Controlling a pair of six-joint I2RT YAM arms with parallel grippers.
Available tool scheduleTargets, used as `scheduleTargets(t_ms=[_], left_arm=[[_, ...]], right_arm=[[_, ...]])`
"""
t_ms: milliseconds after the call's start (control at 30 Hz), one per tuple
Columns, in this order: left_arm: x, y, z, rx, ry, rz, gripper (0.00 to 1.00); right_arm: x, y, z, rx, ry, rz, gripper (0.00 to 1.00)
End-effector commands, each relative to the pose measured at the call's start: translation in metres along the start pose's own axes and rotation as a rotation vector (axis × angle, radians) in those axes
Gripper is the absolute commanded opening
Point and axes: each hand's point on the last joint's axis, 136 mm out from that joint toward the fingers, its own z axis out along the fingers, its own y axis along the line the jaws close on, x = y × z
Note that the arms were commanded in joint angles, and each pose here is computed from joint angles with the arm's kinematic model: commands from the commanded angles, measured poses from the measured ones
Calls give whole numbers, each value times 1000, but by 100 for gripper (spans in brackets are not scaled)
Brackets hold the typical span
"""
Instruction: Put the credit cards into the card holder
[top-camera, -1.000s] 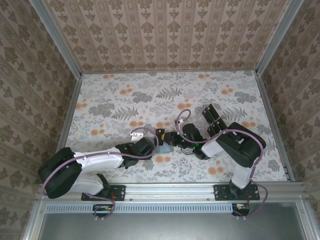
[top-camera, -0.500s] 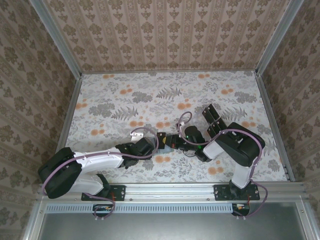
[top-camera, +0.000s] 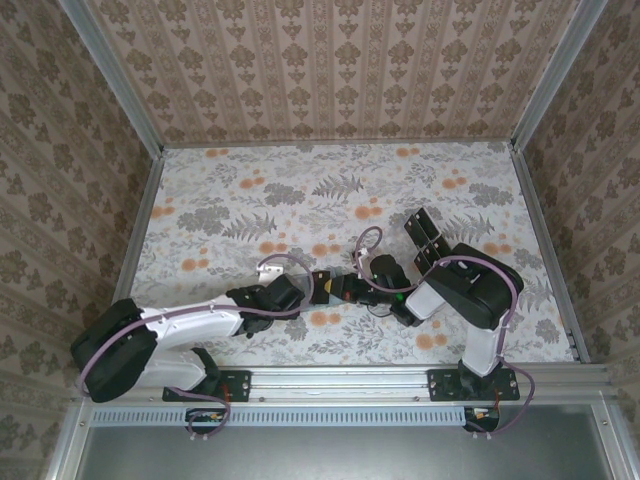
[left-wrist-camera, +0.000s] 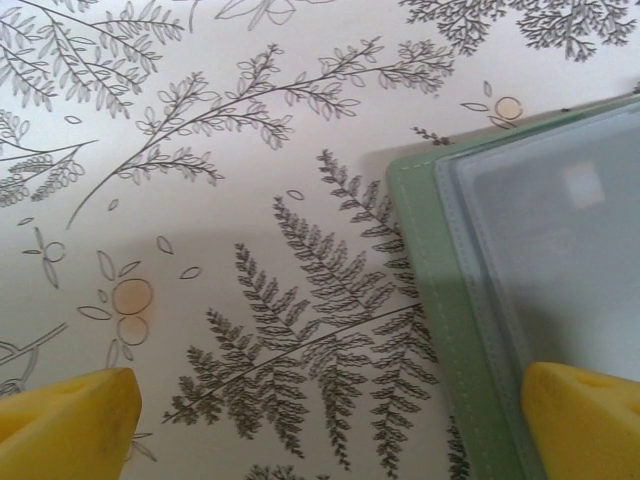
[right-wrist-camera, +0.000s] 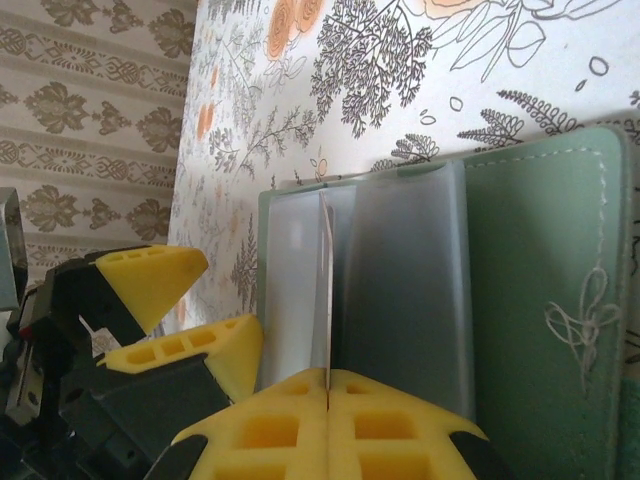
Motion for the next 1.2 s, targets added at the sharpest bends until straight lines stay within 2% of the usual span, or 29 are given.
scheduleTargets(t_ms=[0, 1167], left_arm=[[9, 14, 0, -32, 28, 38, 100], [9, 20, 6, -36, 42, 23, 100]], right_arm=[[6, -3, -1, -16, 22, 13, 0], [27, -20, 8, 8, 201, 67, 0]])
